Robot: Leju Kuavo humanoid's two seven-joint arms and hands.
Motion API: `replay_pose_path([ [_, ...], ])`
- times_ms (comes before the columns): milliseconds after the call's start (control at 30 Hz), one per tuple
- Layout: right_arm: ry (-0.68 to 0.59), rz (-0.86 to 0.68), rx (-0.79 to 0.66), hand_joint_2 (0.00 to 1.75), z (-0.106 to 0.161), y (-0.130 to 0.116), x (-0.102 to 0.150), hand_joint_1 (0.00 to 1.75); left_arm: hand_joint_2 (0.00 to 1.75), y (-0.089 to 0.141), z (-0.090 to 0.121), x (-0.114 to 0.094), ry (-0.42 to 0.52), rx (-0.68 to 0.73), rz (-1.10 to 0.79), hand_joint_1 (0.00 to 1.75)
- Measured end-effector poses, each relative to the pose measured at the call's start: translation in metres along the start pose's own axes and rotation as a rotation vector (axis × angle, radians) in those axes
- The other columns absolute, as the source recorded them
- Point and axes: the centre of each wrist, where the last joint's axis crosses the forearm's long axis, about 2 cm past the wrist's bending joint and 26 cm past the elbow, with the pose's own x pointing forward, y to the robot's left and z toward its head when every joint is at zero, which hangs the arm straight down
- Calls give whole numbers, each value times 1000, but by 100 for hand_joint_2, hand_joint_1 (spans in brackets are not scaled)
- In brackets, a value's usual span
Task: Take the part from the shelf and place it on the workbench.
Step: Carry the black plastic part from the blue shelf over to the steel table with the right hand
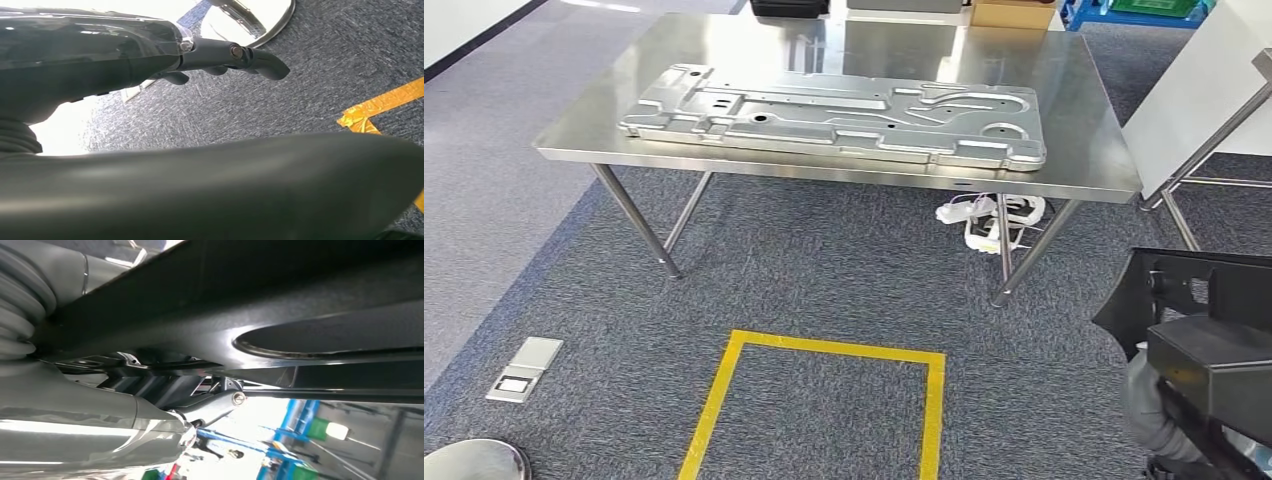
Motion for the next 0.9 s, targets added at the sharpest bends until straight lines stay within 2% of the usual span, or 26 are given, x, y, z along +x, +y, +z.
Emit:
replay_pose_path([
  [200, -24, 14, -12, 175, -4, -10, 1, 175, 175, 0, 0, 0, -1, -2, -1, 0],
  [367, -36, 22, -21, 175, -3, -7, 1, 175, 175, 0, 0, 0, -2, -3, -4, 0],
  [533, -50, 74, -101, 175, -3, -3, 4, 175, 175, 0, 0, 0, 10, -3, -4, 0],
  [733, 38, 130, -257, 175, 0, -2, 2, 175, 175, 0, 0, 0, 10, -9, -11, 0],
  [900, 151, 140, -358, 175, 8, -13, -15, 175, 175, 0, 0, 1, 4, -14, -23, 0],
])
